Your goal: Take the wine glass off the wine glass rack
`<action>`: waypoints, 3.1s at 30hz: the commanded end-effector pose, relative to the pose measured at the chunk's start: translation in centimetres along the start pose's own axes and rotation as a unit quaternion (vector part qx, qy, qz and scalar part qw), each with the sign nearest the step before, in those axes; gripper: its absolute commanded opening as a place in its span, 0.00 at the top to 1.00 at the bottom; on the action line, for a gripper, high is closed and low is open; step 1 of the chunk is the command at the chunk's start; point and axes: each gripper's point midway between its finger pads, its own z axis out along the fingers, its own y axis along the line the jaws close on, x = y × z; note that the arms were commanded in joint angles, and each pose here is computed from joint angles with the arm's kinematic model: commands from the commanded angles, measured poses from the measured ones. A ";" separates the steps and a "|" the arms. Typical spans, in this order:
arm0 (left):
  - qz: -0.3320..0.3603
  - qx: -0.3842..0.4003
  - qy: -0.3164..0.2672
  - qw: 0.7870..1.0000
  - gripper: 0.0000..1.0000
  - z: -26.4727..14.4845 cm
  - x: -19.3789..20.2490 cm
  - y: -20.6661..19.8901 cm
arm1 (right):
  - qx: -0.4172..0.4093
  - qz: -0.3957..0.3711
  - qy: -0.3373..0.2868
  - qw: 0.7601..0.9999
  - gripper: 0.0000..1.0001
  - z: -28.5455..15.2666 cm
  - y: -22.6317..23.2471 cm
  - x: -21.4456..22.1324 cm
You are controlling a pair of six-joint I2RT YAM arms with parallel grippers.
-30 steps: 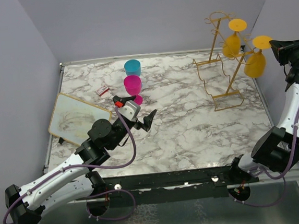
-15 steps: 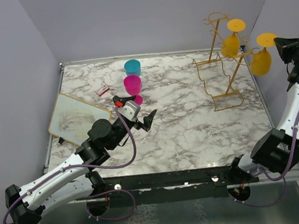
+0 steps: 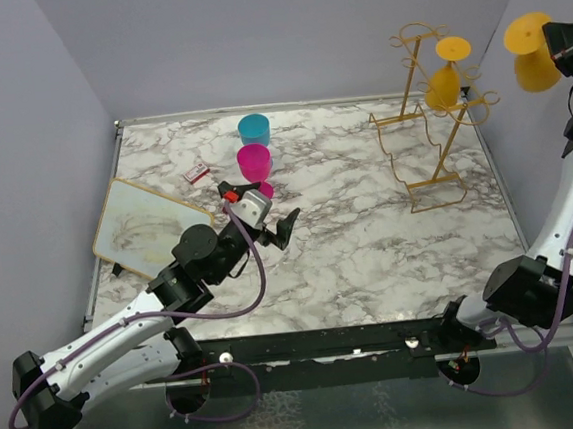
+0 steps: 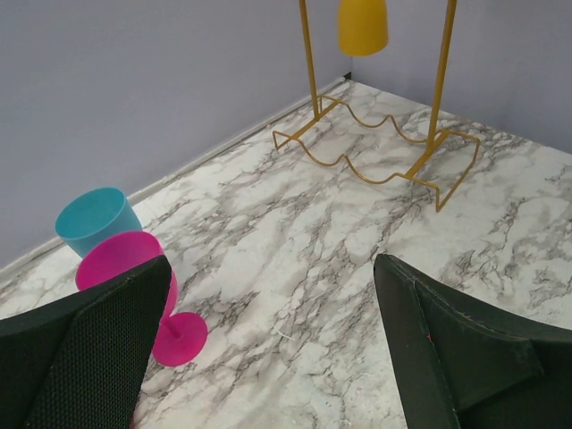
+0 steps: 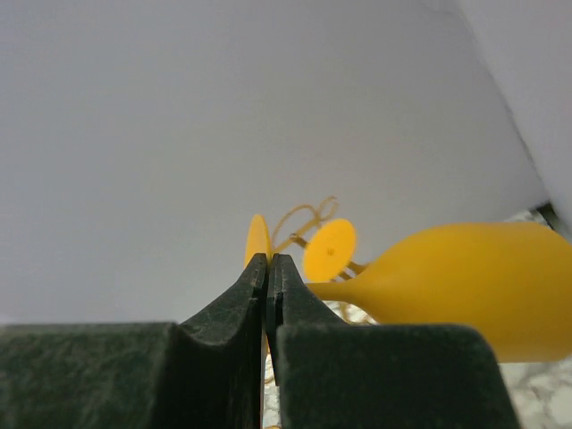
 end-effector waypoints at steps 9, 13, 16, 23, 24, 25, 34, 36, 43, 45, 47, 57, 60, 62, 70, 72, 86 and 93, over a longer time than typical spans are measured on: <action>-0.041 -0.037 0.008 0.998 0.01 0.4 0.3 1.7 | -0.383 -0.265 0.023 0.885 0.99 -4.6 22.4 7.3; -0.093 -0.040 -0.003 0.995 0.01 0.0 -1.3 1.6 | -0.489 -0.295 0.037 0.820 0.99 -8.5 26.8 12.2; -0.139 -0.045 -0.007 0.989 0.01 -0.7 -2.6 1.7 | -0.561 -0.326 0.032 0.760 0.99 -12.3 29.6 16.5; -0.253 -0.052 -0.030 0.966 0.01 -2.7 -4.9 1.8 | -0.629 -0.395 -0.005 0.669 0.99 -19.1 27.8 23.6; -0.269 -0.052 -0.034 0.961 0.01 -3.0 -5.2 1.8 | -0.633 -0.404 -0.008 0.661 0.99 -19.6 27.1 24.4; -0.282 -0.052 -0.037 0.957 0.01 -3.2 -5.4 1.8 | -0.634 -0.411 -0.009 0.655 0.99 -20.1 26.4 25.0; -0.358 -0.025 0.002 0.933 0.01 -2.1 -8.2 0.2 | -0.663 -0.457 0.024 0.593 0.99 -23.5 20.2 31.1; -0.353 -0.014 0.027 0.935 0.01 -1.3 -8.8 -0.5 | -0.667 -0.466 0.017 0.582 0.99 -24.2 19.3 31.8; -0.289 0.043 0.135 0.947 0.01 1.3 -9.1 -2.5 | -0.672 -0.505 -0.009 0.542 0.99 -25.8 17.2 33.2; -0.287 0.063 0.135 0.946 0.01 1.7 -9.6 -2.3 | -0.668 -0.515 -0.012 0.537 0.99 -25.9 16.8 33.5; -0.295 0.079 0.136 0.942 0.01 1.9 -9.9 -1.8 | -0.667 -0.521 -0.008 0.533 0.99 -26.1 16.5 34.0; -0.309 0.170 0.163 0.921 0.01 4.4 -8.5 -1.8 | -0.675 -0.522 -0.011 0.522 0.99 -26.8 16.4 34.9; -0.311 0.201 0.163 0.914 0.01 5.0 -8.3 -2.4 | -0.674 -0.526 -0.010 0.518 0.99 -26.8 16.4 35.1; -0.319 0.210 0.167 0.909 0.01 5.6 -8.2 -2.6 | -0.674 -0.529 -0.011 0.515 0.99 -26.9 16.4 35.2; -0.343 0.253 0.183 0.886 0.01 7.8 -7.6 -3.8 | -0.676 -0.535 -0.008 0.507 0.99 -27.3 16.4 35.9; -0.352 0.263 0.190 0.878 0.01 8.1 -7.5 -4.2 | -0.676 -0.535 -0.010 0.507 0.99 -27.3 16.5 35.9; -0.369 0.254 0.211 0.869 0.02 9.7 -6.0 -5.0 | -0.681 -0.532 -0.009 0.503 0.99 -27.5 16.7 36.1; -0.355 0.236 0.225 0.876 0.04 10.4 -5.1 -5.3 | -0.682 -0.532 -0.008 0.501 0.99 -27.7 16.7 36.2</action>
